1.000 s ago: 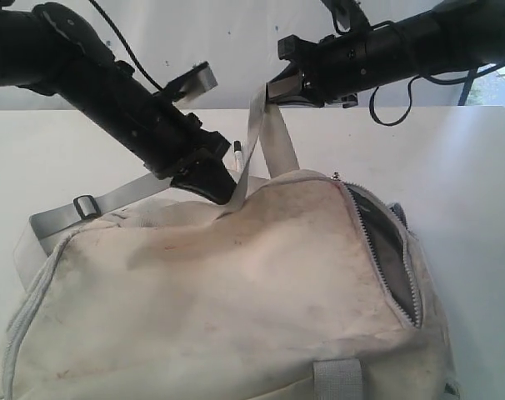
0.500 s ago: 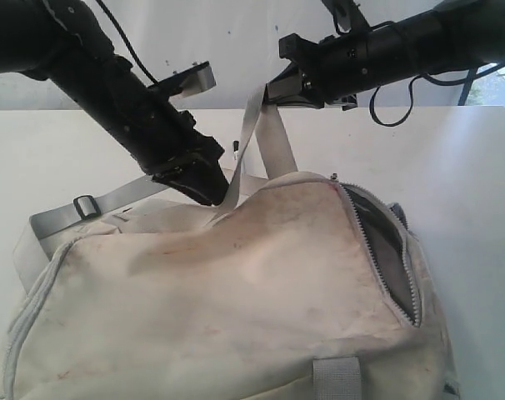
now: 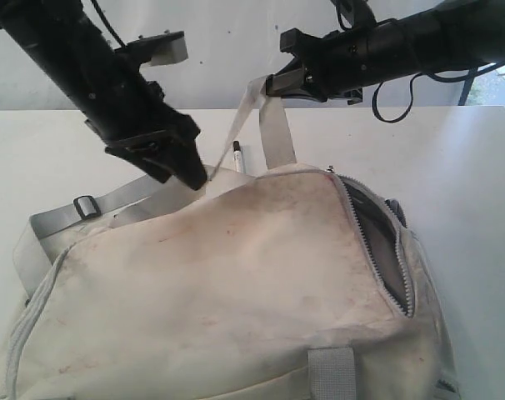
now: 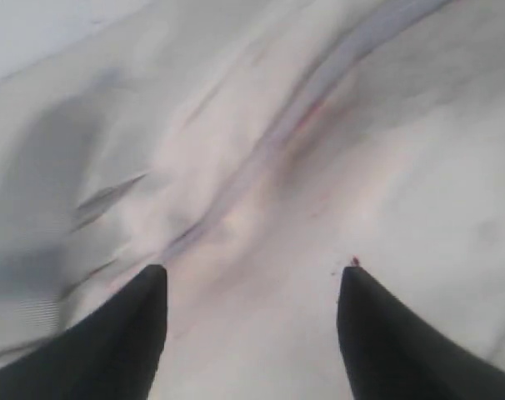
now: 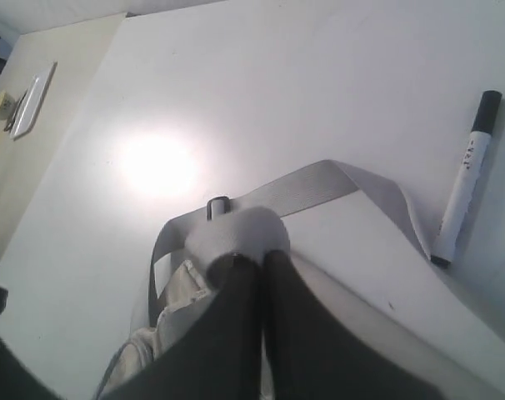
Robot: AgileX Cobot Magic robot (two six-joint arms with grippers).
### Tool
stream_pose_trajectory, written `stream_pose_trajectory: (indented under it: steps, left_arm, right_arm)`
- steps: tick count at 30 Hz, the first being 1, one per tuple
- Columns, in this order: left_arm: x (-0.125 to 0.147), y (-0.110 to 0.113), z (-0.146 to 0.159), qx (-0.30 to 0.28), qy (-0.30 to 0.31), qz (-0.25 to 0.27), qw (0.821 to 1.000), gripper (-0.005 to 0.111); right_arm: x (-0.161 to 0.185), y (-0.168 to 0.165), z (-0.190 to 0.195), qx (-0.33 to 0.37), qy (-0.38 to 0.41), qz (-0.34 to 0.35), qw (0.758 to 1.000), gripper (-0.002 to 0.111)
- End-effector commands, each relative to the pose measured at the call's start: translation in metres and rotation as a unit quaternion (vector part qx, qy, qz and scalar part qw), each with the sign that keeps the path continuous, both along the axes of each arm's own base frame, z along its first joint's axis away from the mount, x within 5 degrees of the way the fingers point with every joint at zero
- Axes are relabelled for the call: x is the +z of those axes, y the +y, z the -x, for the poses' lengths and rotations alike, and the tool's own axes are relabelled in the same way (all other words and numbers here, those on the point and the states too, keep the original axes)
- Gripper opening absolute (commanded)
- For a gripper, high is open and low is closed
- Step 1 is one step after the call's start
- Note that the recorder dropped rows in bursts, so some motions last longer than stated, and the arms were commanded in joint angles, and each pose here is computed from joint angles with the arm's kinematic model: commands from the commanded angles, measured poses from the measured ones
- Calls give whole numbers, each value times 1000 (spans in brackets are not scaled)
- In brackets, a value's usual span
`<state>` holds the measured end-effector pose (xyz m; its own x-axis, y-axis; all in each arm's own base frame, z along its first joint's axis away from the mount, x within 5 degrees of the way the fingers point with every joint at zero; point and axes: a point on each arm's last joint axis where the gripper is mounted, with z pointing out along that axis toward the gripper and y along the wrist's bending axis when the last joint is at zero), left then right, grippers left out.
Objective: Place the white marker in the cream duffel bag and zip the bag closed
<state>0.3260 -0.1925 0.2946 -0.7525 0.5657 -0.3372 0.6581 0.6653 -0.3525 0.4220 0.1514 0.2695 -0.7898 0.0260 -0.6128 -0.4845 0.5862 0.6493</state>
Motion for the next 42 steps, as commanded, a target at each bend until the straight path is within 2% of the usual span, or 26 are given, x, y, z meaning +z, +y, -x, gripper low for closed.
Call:
stream_pose_trajectory:
  steps: [1, 4, 8, 11, 15, 19, 42]
  left_arm:
    - [26, -22, 4, 5, 0, 166, 986, 63]
    - [20, -30, -6, 57, -10, 175, 983, 63]
    - [1, -63, -1, 53, -19, 157, 986, 61]
    - [-5, -71, -4, 84, -35, 154, 984, 61]
    - [-3, -88, 2, 79, -70, 161, 981, 61]
    - [-3, -103, 10, 57, -120, 145, 980, 61]
    - [-7, -108, 17, 31, -160, 99, 982, 58]
  right_arm:
    - [9, -3, 0, -3, -7, -13, 1000, 0]
    - [9, -2, 2, 10, -2, -15, 1000, 0]
    - [8, -2, 3, 17, -1, -10, 1000, 0]
    - [5, -3, 3, 21, -5, 9, 1000, 0]
    - [4, -3, 3, 20, -5, 11, 1000, 0]
    - [4, -3, 3, 20, -5, 11, 1000, 0]
    - [4, -4, 1, 12, -8, 13, 1000, 0]
